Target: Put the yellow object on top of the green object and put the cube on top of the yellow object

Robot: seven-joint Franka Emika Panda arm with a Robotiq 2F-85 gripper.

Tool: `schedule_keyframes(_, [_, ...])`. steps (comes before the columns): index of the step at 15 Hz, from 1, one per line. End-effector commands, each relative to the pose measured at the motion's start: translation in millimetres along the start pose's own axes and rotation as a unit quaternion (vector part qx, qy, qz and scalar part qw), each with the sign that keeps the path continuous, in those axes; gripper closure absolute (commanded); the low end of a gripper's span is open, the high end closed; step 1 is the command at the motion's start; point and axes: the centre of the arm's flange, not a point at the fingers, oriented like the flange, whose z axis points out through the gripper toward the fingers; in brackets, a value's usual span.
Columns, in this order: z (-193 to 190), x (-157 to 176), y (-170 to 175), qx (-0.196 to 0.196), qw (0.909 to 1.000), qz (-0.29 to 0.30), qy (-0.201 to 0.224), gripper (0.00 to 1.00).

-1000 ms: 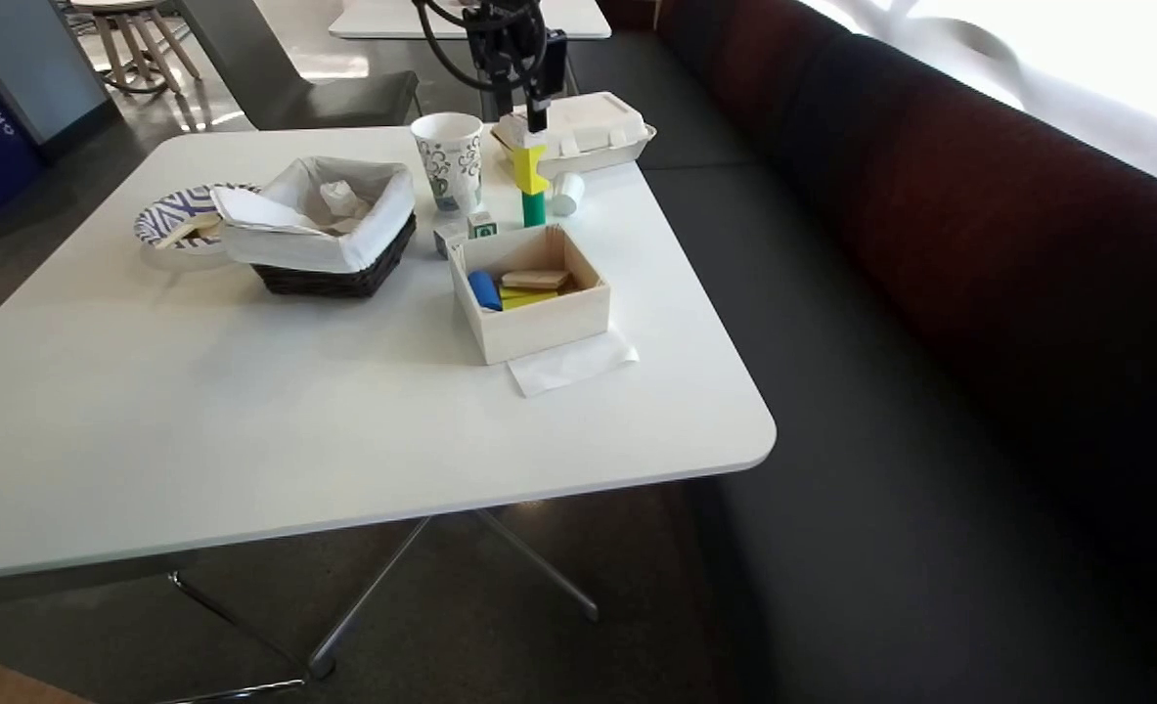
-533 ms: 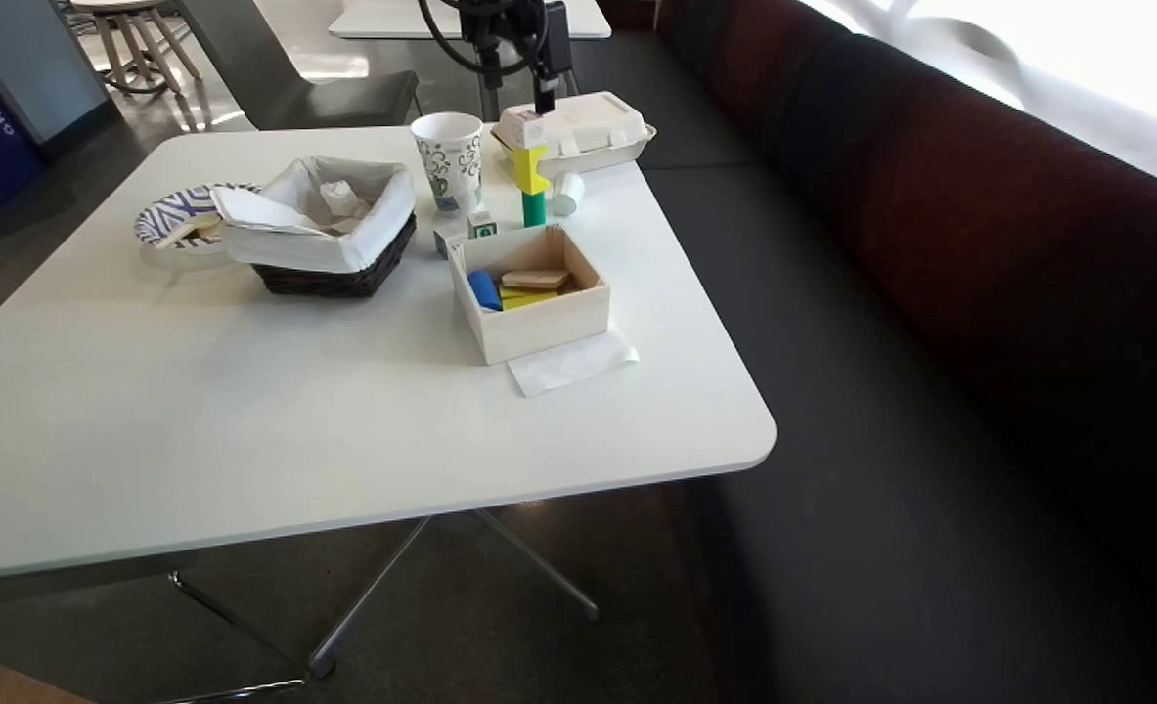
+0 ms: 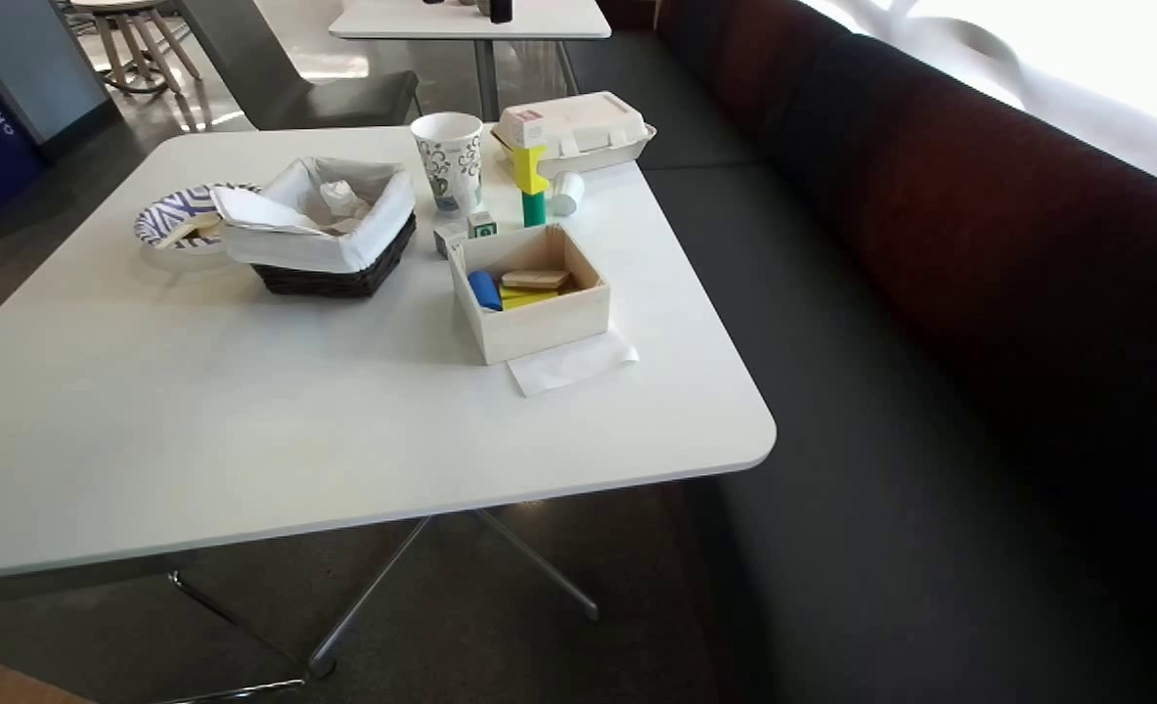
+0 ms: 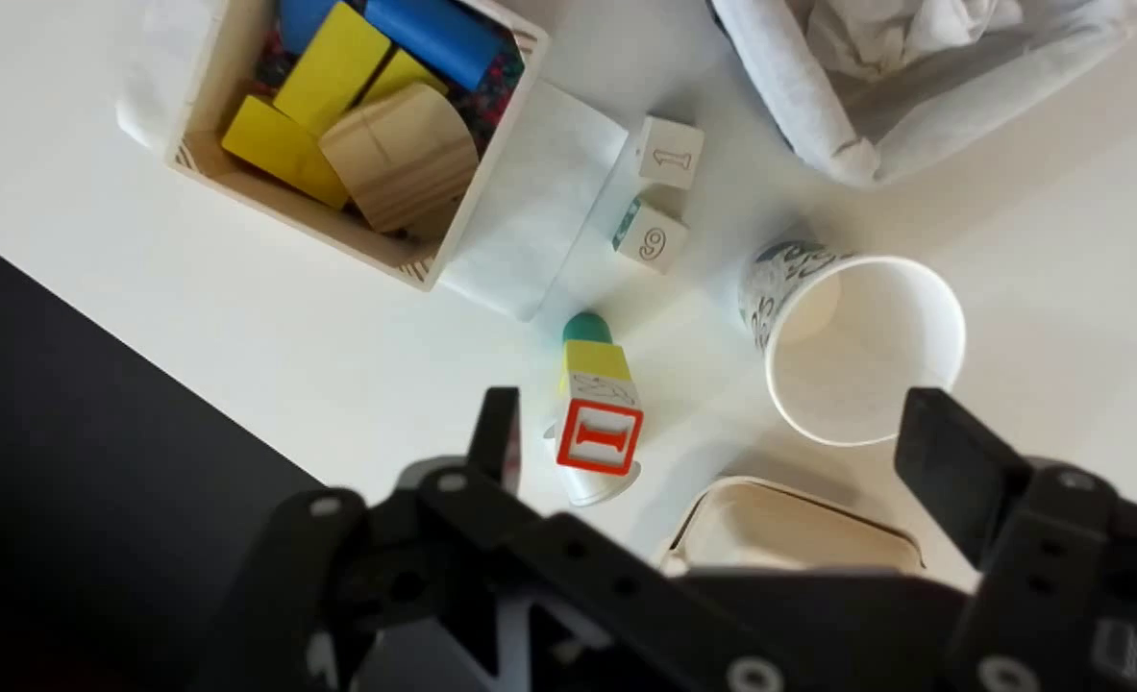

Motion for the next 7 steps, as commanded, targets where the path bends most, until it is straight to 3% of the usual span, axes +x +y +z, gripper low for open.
schedule_keyframes(1, [-4.4,-31.6,-0.1,0.006,0.9995,-0.023,-0.020,0.00])
schedule_keyframes(2, [-8.0,-9.9,1.1,0.001,0.9999,-0.013,-0.011,0.00])
schedule_keyframes(7, [-10.3,-10.5,1.8,0.001,0.9999,-0.012,-0.009,0.00])
